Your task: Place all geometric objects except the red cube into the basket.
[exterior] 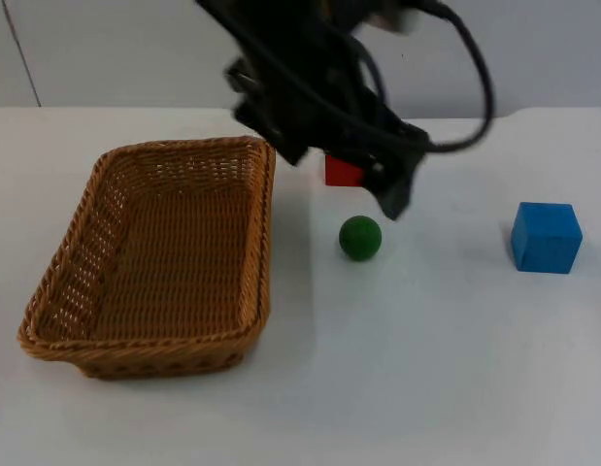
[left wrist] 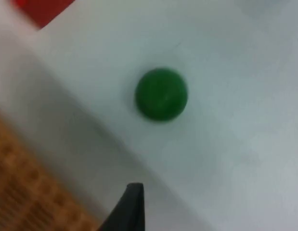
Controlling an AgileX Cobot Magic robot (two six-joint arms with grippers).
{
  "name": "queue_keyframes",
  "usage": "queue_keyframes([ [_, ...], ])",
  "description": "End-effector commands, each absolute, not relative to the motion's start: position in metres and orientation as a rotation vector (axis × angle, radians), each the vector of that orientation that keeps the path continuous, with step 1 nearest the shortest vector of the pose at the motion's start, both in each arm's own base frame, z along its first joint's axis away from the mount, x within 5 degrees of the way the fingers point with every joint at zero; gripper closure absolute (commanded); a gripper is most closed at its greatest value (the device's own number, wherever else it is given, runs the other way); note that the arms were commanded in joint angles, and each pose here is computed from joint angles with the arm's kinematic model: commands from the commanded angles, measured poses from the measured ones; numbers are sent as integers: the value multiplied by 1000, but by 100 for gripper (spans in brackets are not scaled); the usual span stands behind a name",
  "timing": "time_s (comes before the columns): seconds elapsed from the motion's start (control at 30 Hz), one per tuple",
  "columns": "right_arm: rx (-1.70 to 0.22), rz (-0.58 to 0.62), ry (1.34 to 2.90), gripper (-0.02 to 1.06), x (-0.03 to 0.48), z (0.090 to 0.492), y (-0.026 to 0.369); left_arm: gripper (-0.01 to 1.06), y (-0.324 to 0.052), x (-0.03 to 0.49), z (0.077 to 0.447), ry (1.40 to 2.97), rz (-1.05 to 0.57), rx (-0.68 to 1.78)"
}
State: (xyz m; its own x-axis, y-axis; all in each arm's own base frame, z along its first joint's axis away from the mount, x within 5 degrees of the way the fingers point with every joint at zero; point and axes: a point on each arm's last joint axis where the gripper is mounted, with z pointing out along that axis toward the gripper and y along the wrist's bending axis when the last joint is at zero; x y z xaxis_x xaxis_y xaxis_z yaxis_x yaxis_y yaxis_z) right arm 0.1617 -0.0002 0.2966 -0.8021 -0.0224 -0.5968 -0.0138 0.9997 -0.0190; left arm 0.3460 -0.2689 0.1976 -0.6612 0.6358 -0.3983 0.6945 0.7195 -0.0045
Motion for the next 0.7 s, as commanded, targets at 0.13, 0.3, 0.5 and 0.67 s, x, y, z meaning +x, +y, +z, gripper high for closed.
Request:
queue_keyframes([
  [0.13, -24, -25, 2492, -1, 162, 298, -1, 6, -305, 366, 167, 2531, -208, 1109],
  [0.3, -24, -25, 2490, -1, 162, 298, -1, 6, -320, 380, 145, 2506, -176, 1153],
  [0.5, -24, -25, 2489, -1, 162, 297, -1, 6, -321, 391, 120, 2467, -48, 1226],
  [0.67, -23, -20, 2508, -1, 161, 285, -1, 6, -316, 397, 108, 2411, 90, 1311],
])
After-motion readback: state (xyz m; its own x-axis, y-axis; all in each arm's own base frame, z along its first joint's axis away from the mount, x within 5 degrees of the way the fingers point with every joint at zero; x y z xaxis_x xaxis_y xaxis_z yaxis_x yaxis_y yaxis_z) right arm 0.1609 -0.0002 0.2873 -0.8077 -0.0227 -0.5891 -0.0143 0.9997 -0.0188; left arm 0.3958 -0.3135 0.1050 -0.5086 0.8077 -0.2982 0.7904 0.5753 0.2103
